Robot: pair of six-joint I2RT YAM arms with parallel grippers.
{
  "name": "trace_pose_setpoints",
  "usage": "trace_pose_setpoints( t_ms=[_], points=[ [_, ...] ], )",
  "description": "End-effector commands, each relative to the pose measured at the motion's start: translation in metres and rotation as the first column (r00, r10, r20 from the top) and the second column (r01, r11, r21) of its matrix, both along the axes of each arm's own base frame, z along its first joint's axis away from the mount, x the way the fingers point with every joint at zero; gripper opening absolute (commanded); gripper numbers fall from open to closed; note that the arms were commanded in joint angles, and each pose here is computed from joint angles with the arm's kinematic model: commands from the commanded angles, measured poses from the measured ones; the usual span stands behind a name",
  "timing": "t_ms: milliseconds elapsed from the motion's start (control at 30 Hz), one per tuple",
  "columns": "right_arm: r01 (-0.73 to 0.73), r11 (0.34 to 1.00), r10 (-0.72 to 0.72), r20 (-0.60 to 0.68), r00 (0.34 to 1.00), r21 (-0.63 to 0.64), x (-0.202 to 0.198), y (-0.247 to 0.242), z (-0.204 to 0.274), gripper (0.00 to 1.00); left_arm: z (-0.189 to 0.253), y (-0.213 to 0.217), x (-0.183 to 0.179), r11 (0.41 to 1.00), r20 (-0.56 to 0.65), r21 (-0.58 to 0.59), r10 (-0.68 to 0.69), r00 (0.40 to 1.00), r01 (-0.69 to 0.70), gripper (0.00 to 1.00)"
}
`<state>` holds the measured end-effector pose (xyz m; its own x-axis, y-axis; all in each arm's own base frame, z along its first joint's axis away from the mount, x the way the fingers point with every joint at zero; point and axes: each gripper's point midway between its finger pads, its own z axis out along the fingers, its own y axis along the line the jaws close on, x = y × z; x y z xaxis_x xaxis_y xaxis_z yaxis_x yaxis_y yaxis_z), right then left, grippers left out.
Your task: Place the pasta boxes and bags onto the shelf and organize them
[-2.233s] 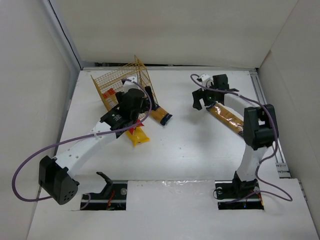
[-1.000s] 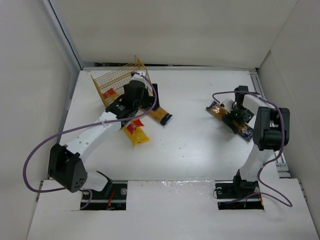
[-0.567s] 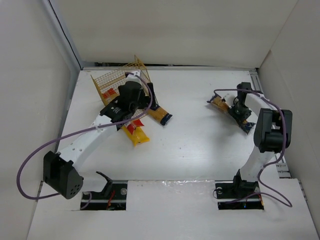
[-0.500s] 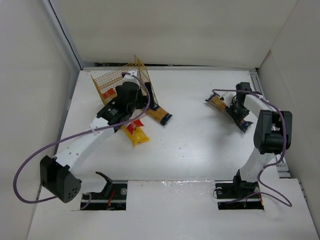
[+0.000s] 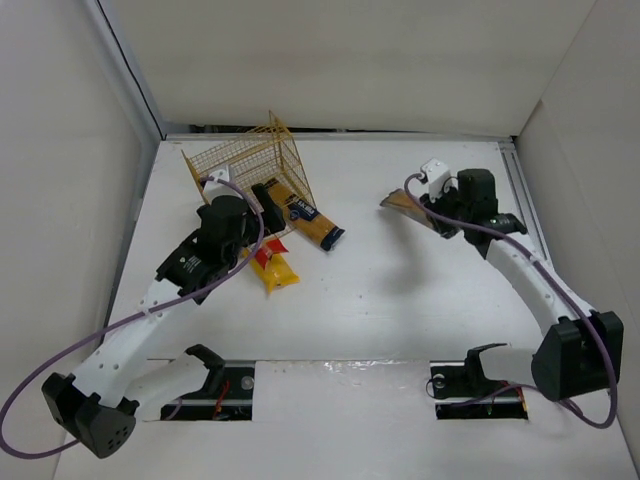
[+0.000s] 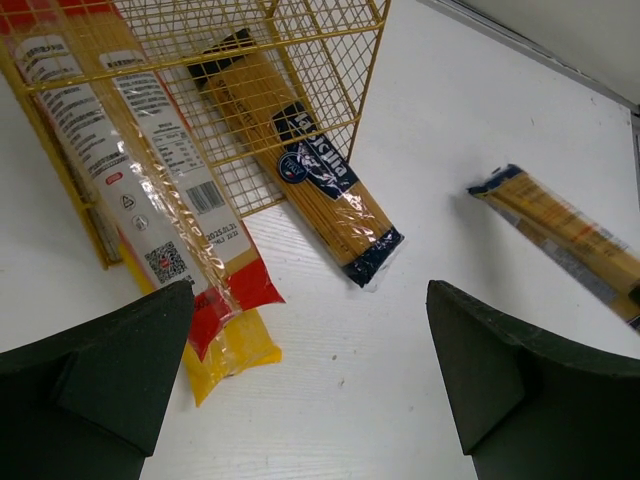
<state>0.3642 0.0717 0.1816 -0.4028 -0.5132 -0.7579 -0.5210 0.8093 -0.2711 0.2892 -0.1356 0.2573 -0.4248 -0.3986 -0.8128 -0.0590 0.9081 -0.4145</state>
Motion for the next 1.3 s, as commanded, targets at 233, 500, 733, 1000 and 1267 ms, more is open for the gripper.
trace_pose_setpoints(
  t_ms=[233,500,733,1000,1267],
  points=[
    [0.005,0.988,-0.025,0.131,0.991,0.154,-0.006,0.046,0.004,0.00,0.007,0.009,-0.010,0.996,0.006,-0.066,0.053,0.999,-0.052,1.00],
    [-0.030,0.983,0.003,0.152,0.988,0.179,-0.027,0.070,-0.003,0.00,-0.006,0.007,-0.015,0.997,-0.032,-0.060,0.039,0.999,-0.041,1.00],
    [0.005,0.984,0.025,-0.164,0.986,0.178,-0.058,0.105,-0.090,0.00,-0.014,0.006,-0.016,0.997,-0.051,-0.062,0.036,0.998,-0.039,1.00],
    [0.043,0.990,-0.035,-0.066,0.997,0.133,-0.051,0.105,-0.067,0.10,-0.027,0.007,-0.018,0.998,-0.084,-0.048,0.041,0.996,-0.045,1.00],
    [-0.014,0.999,0.023,-0.195,0.981,0.048,-0.052,0.124,-0.109,1.00,-0.029,0.010,-0.019,0.997,-0.075,-0.049,0.049,0.996,-0.053,1.00]
  ],
)
